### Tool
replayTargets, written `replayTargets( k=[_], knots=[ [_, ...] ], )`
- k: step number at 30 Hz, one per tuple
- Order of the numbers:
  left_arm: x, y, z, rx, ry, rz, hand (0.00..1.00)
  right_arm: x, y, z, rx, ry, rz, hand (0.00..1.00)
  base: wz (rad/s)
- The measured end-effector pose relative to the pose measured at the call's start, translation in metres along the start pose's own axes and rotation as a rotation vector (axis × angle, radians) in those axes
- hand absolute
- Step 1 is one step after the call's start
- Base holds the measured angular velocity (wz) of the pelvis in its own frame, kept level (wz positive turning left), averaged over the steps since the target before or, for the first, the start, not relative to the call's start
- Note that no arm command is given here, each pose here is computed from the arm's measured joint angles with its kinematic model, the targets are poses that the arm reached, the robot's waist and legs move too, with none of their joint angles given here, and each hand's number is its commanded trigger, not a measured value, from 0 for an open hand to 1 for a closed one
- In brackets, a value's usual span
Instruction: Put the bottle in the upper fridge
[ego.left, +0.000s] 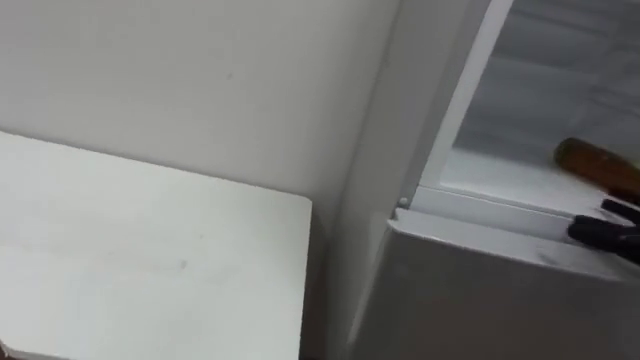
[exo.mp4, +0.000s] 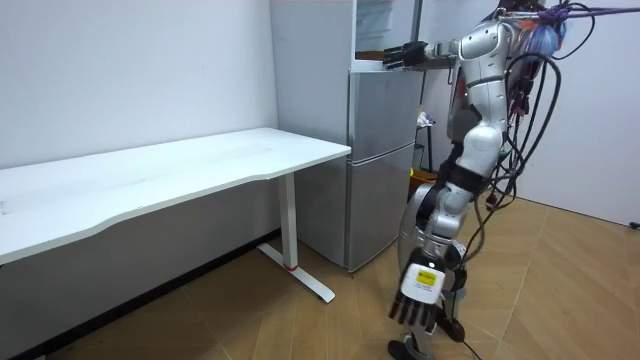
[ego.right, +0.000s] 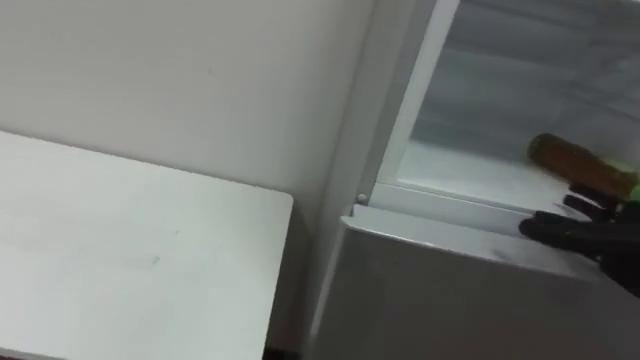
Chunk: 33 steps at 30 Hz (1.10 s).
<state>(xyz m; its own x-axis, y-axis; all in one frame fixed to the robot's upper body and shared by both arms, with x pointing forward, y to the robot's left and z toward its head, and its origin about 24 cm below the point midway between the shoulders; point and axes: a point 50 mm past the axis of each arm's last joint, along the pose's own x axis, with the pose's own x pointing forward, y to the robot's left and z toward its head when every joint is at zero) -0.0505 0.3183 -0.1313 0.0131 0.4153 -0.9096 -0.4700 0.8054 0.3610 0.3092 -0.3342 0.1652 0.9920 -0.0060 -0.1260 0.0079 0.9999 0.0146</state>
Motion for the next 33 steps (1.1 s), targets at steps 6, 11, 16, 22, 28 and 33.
replayTargets(
  k=[6,11,16,22,28,33],
  knots=[
    [-0.001,-0.015,0.005,0.039,-0.045,-0.041,0.00,-0.006,0.047,0.005,0.018,-0.173,0.074,0.00,-0.06],
    [-0.001,-0.026,0.004,0.118,-0.044,-0.050,0.00,-0.019,0.068,0.015,-0.045,-0.302,0.053,0.00,0.03],
    [0.000,-0.031,0.004,0.171,-0.050,-0.046,0.00,-0.025,0.076,0.027,-0.101,-0.402,0.028,0.00,0.02],
    [0.000,-0.035,0.005,0.254,-0.061,-0.034,0.00,-0.039,0.088,0.022,-0.138,-0.493,-0.018,0.00,0.00],
    [-0.001,-0.041,0.006,0.290,-0.095,-0.046,0.00,-0.058,0.094,0.012,-0.172,-0.521,-0.024,0.00,0.00],
    [-0.001,-0.047,0.007,0.296,-0.130,-0.067,0.00,-0.067,0.100,0.021,-0.155,-0.625,-0.032,0.00,-0.05]
  ],
)
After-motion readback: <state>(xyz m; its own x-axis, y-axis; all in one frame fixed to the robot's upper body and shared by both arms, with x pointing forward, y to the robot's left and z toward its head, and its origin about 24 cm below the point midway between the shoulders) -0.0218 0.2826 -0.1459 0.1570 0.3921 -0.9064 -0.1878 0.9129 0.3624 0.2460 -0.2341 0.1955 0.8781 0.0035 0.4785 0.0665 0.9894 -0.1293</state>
